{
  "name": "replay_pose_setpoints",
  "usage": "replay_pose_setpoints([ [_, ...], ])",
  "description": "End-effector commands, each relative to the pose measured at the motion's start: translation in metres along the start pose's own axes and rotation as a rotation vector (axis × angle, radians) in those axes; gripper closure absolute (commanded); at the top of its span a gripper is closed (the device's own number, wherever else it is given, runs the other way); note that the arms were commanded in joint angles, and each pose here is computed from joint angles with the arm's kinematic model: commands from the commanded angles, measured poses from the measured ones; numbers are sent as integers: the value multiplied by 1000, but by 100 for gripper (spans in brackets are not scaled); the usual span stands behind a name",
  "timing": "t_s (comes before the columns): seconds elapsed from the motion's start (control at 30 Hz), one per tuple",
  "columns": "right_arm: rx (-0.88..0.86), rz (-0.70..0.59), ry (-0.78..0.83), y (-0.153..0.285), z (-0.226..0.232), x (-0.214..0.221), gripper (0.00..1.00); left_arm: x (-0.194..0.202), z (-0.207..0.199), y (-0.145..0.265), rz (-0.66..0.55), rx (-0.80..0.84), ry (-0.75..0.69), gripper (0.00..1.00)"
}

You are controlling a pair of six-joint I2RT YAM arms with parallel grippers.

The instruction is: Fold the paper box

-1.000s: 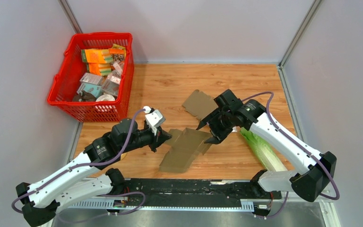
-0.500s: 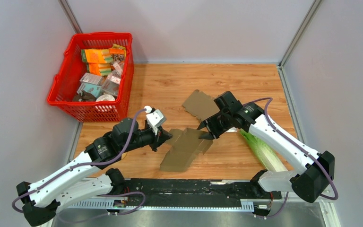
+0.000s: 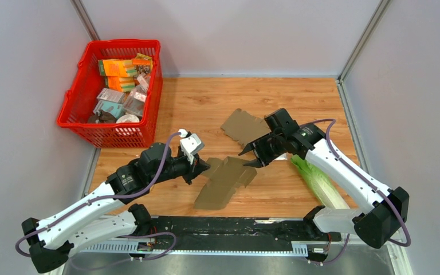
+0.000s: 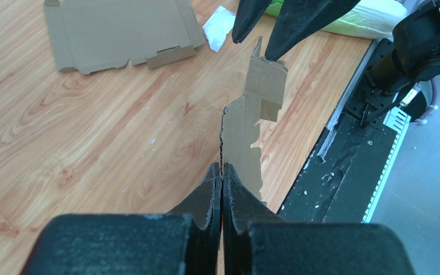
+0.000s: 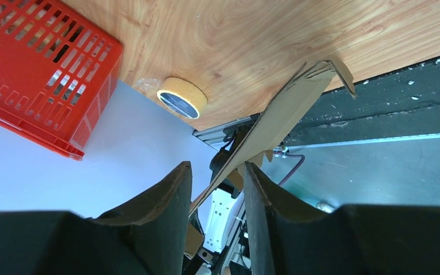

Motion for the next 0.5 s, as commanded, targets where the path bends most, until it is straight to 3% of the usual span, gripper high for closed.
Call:
replay_pose_setpoints([
  [0.0, 2, 26, -2, -1, 0, 0, 58, -11, -2, 0, -65, 26, -26, 100],
  [0.47, -8, 55, -28, -8, 2, -1, 77, -12, -1, -1, -85, 21, -24, 100],
])
Point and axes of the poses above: each gripper's point midway between its finger pads, its own y axis back along the fingers, its own z axis along the line the jaws close on, x = y × z, the point moved 10 cm from there along y, back along the fingers, and after that the axes turned 1 degree about -y, right-handed, at the moved point
